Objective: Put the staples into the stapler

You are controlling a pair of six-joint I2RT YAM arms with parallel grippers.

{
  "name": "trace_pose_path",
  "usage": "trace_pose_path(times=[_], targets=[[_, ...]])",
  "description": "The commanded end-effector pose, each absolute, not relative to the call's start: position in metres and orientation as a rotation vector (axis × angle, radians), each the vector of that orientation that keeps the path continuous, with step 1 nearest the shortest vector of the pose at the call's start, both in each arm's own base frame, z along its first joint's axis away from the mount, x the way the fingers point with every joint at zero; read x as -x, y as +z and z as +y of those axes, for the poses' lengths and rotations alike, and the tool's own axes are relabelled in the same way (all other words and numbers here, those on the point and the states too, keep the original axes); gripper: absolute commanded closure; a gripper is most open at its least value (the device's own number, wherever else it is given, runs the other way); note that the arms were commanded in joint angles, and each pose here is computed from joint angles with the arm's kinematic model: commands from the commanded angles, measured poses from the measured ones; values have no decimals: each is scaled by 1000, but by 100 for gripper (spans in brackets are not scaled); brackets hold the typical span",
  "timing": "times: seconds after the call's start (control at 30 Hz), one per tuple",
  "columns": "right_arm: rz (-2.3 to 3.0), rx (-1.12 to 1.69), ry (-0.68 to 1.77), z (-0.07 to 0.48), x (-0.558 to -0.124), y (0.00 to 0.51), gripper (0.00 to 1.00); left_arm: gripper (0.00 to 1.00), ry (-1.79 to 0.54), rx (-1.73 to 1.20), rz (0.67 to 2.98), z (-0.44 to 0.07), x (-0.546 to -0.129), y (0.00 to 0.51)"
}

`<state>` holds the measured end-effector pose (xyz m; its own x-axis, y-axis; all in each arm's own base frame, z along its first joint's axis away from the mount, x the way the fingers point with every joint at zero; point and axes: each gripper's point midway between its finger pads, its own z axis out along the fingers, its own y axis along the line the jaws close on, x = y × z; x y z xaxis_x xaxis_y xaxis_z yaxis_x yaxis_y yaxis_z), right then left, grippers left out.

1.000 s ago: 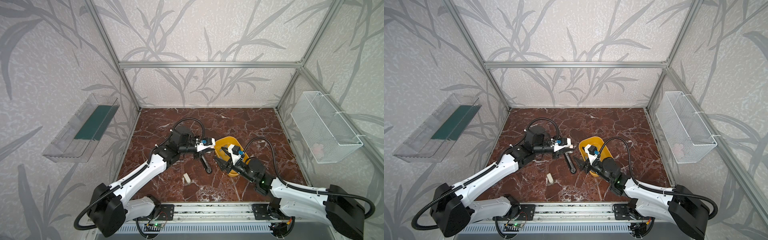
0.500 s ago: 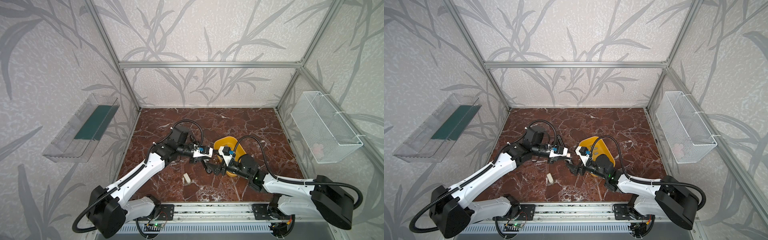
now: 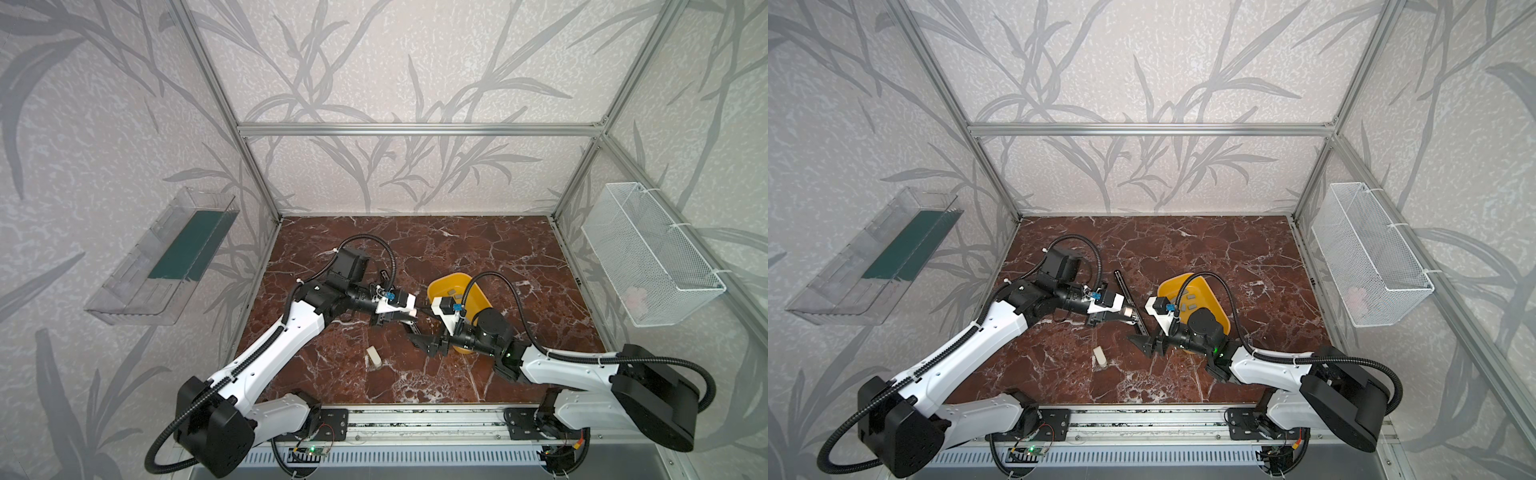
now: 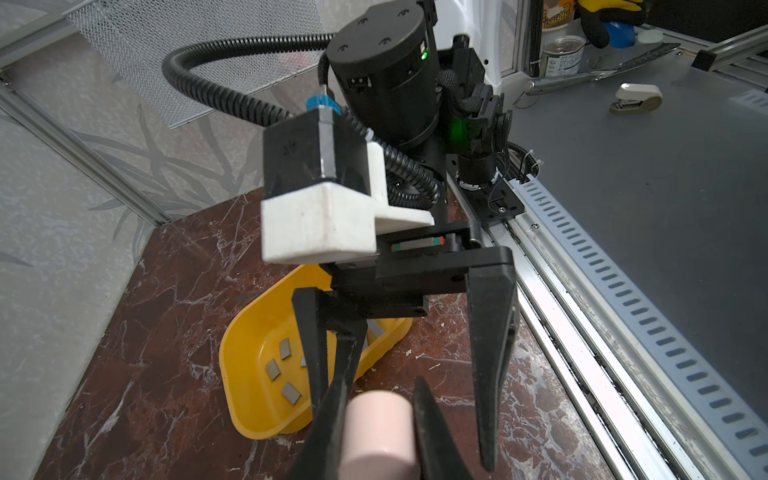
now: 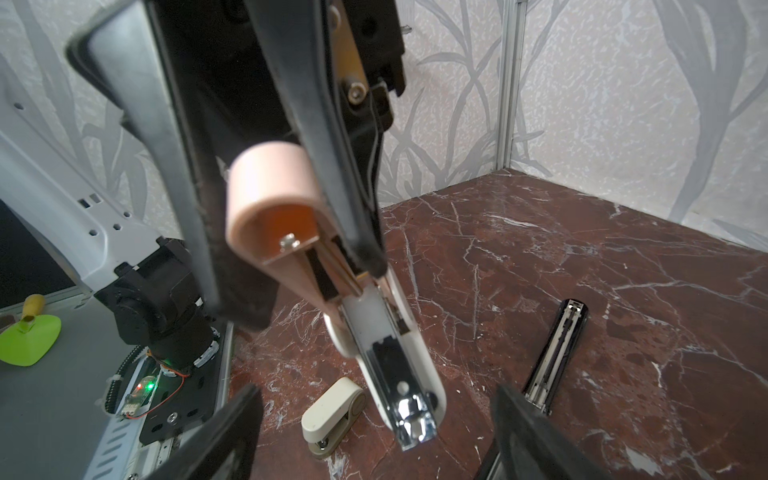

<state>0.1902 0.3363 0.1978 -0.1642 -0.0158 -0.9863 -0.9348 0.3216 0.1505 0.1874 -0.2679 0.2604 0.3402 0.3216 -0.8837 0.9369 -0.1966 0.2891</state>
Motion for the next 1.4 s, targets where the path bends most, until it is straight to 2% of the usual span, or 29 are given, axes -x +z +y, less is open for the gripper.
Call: trace_pose_path(times=[0.0,0.3,0.6,1.37], targets=[[1412,902,1083,343,-191,223,14,100,-931,-1715,1050,-269,-174,273],[1470,857,1006,339,-205,218,15,100,-981,-1718,1014,-271,-164,277],[1460,917,1049,347,-198,218,24,100,-999,-1730,985,-274,-157,278],[1450,943,1036,349,-195,219,31,100,-1002,-1746,974,-277,-151,274]])
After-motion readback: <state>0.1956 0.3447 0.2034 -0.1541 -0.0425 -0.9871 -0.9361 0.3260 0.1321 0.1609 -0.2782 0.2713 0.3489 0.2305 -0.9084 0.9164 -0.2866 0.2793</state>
